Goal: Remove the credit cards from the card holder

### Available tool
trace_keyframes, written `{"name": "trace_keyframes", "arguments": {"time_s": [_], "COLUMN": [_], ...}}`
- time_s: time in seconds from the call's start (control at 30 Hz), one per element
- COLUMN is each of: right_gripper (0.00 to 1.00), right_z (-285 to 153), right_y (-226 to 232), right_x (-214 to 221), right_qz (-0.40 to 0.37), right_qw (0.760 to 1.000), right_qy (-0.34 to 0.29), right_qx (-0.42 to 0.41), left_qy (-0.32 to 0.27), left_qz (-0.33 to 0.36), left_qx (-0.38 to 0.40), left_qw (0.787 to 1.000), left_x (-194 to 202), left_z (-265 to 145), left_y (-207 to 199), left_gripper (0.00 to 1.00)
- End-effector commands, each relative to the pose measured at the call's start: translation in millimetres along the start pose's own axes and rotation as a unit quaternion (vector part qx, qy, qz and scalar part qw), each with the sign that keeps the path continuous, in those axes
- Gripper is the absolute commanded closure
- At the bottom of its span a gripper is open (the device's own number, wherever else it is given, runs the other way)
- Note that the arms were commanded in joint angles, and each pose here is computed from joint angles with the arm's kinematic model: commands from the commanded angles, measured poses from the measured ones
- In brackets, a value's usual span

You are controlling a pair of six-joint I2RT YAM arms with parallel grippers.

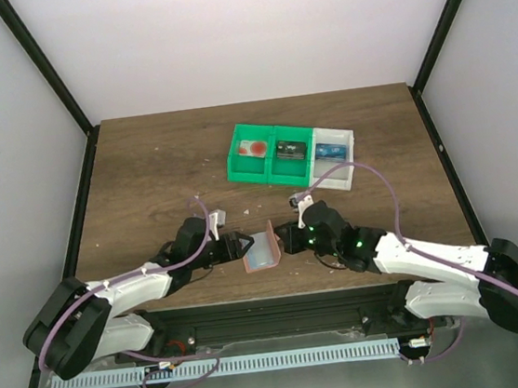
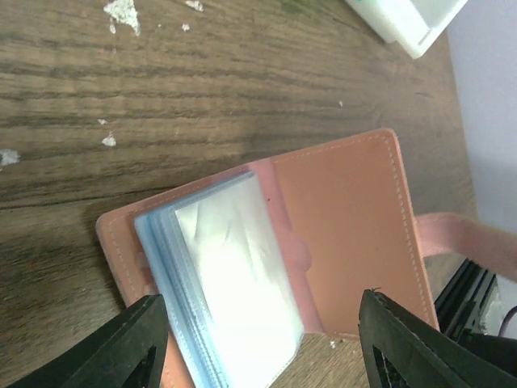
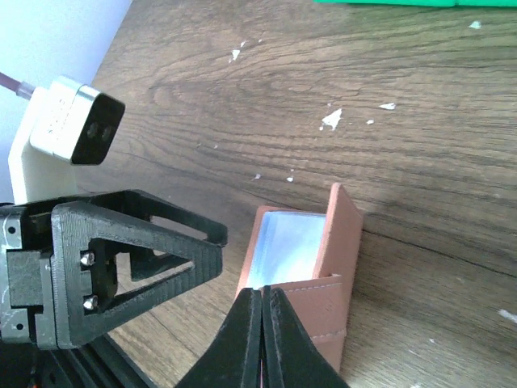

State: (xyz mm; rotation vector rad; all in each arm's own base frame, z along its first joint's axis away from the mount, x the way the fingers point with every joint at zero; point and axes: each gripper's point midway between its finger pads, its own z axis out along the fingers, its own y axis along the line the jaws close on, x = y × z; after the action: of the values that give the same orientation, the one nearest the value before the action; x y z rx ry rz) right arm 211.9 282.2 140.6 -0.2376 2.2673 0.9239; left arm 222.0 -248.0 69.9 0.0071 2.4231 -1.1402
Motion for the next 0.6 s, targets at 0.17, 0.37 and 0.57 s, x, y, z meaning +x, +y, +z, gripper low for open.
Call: {"name": "trace_keyframes", "arguments": {"time_s": [0.17, 0.37, 0.57], "right_gripper": [1.00, 1.00, 1.00], "right_z": [-22.4, -25.9, -26.1], "right_y": [-65.9, -88.0, -103.0], "right_x": [25.2, 41.3, 46.4], "right_qz": [0.016, 0.032, 0.041], "right_qw": [0.995, 0.993, 0.991], "right_qy": [-0.007, -0.003, -0.007], "right_qx": [0.102, 0.111, 0.125], "left_qy": [0.027, 0.046, 0.063], "left_qz": [0.035, 0.028, 0.002], "left_qx": [-0.051, -0.038, -0.018], "left_qw": [0.998, 0.998, 0.998], "left_x": [11.3, 17.7, 22.9], "left_z": [-3.0, 5.5, 18.0], "left_y": [18.6, 18.2, 16.1], "left_gripper": [0.39, 0.42, 0.47]}}
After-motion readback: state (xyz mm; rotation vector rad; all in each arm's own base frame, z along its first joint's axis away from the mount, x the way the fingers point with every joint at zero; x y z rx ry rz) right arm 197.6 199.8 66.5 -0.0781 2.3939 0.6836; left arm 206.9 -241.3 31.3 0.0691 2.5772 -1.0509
